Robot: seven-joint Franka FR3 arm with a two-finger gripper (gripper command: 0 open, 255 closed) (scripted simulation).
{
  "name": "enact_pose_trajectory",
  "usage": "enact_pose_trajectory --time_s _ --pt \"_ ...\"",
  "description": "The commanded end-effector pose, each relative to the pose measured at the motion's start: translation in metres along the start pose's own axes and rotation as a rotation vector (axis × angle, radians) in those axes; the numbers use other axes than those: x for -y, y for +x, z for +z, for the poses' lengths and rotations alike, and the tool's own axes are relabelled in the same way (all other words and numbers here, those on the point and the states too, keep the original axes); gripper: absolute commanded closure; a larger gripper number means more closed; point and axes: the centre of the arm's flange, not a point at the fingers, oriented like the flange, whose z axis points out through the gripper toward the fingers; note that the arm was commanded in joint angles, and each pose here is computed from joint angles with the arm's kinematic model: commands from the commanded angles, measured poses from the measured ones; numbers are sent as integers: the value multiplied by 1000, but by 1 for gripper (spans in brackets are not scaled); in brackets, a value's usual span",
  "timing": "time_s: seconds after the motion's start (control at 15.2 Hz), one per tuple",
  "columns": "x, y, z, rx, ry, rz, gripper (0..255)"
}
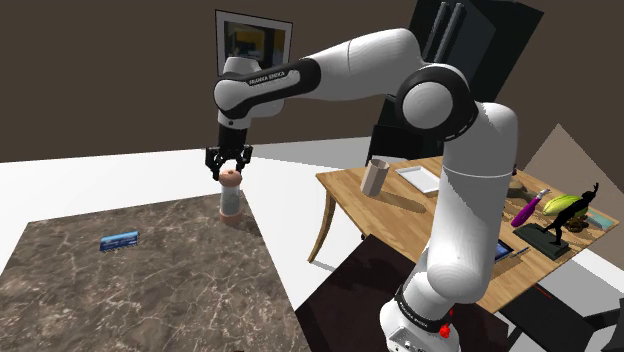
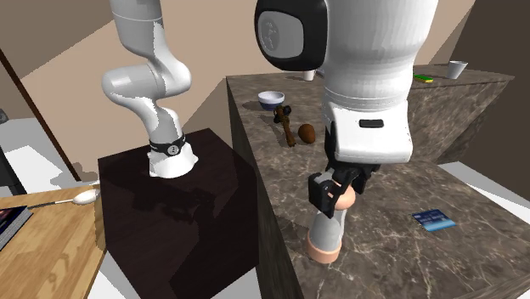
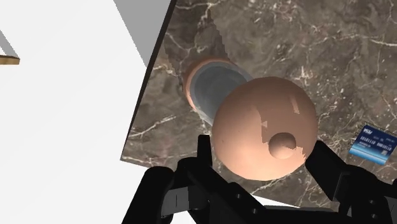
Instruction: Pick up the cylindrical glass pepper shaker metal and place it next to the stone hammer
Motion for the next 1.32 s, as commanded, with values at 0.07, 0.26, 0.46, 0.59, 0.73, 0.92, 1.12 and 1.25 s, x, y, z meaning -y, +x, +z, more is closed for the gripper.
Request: enact_pose_trajectory --time_s 0.07,0.26,0.46,0.59,0.73,0.92,1.12,1.25 --pt "2 0 -13 0 0 0 255" --pt "5 -1 -29 0 0 0 255" --pt "8 -1 -44 0 0 0 255" --pt "10 -2 -55 0 0 0 255" --pt "11 -2 -65 0 0 0 255" --pt "14 -3 -81 0 0 0 255" --pt "17 -3 -96 0 0 0 255" --pt "19 -4 -107 0 0 0 255"
